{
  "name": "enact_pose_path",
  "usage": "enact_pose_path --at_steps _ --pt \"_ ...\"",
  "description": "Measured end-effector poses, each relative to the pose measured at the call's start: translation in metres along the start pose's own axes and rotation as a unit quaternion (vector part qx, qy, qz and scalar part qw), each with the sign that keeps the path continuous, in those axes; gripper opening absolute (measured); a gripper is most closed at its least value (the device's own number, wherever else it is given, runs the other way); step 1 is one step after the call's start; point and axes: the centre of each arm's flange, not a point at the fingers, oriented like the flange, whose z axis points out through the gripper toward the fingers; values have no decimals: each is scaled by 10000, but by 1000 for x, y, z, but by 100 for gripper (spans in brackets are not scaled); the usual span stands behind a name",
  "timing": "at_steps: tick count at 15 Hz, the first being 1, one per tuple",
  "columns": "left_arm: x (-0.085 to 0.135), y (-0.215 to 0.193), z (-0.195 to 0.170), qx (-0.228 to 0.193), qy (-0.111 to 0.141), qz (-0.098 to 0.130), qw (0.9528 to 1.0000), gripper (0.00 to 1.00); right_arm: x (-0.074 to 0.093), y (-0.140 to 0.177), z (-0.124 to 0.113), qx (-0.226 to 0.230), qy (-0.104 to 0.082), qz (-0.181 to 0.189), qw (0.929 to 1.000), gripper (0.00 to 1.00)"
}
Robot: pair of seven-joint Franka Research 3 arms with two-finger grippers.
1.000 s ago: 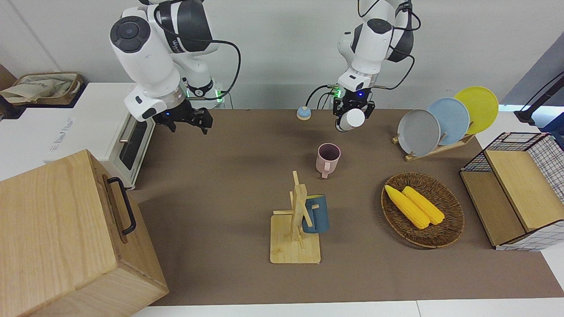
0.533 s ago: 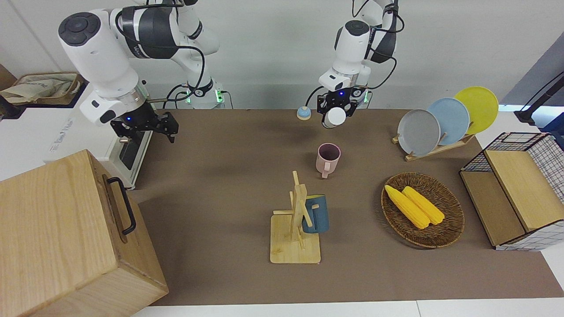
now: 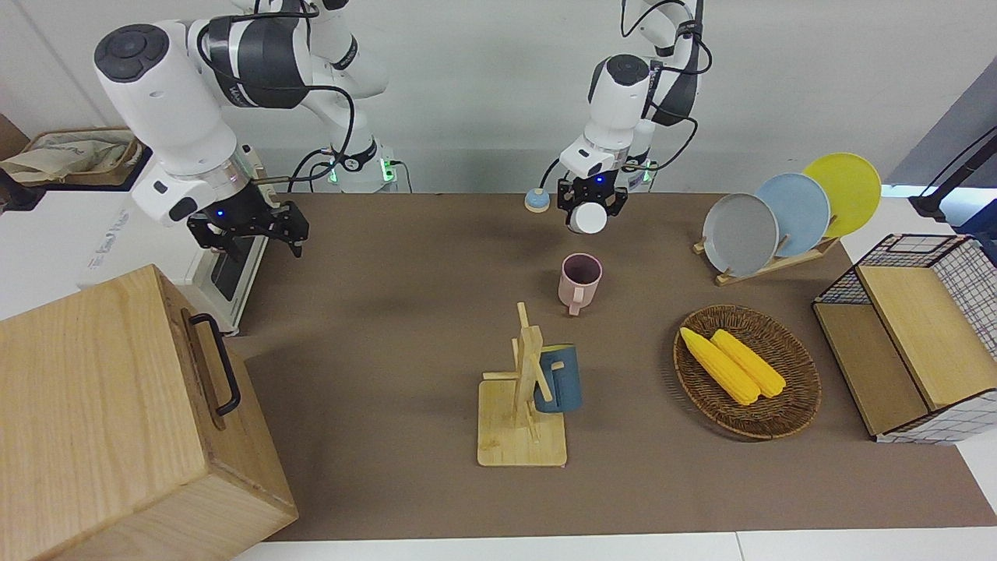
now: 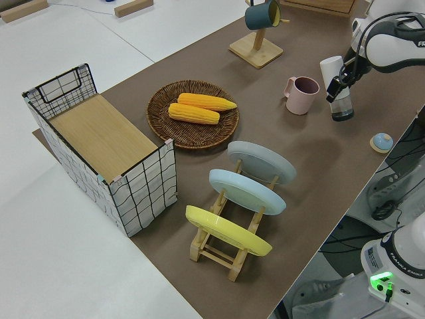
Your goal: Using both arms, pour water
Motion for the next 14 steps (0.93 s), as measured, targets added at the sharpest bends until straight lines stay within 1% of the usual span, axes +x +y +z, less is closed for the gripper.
enact_pose_path --at_steps 2,5,8,10,12,14 --pt "2 -3 4 6 -196 -37 9998 66 -1 -3 -9 6 101 -34 9999 100" --pt "10 -6 4 21 -611 -98 9981 66 -3 -9 -23 11 247 -88 9997 100" --pt "19 -9 5 15 -819 -148 9965 66 -5 -15 -32 20 329 -142 9994 100" --pt "26 -7 6 42 -1014 -113 9948 66 -7 -16 -36 24 362 -151 9992 100" --pt "39 -5 7 73 -1221 -72 9925 66 -10 -16 -42 28 417 -152 9990 100" --pt "49 -7 11 95 -1353 -76 9907 66 -18 -15 -58 39 556 -155 9983 100"
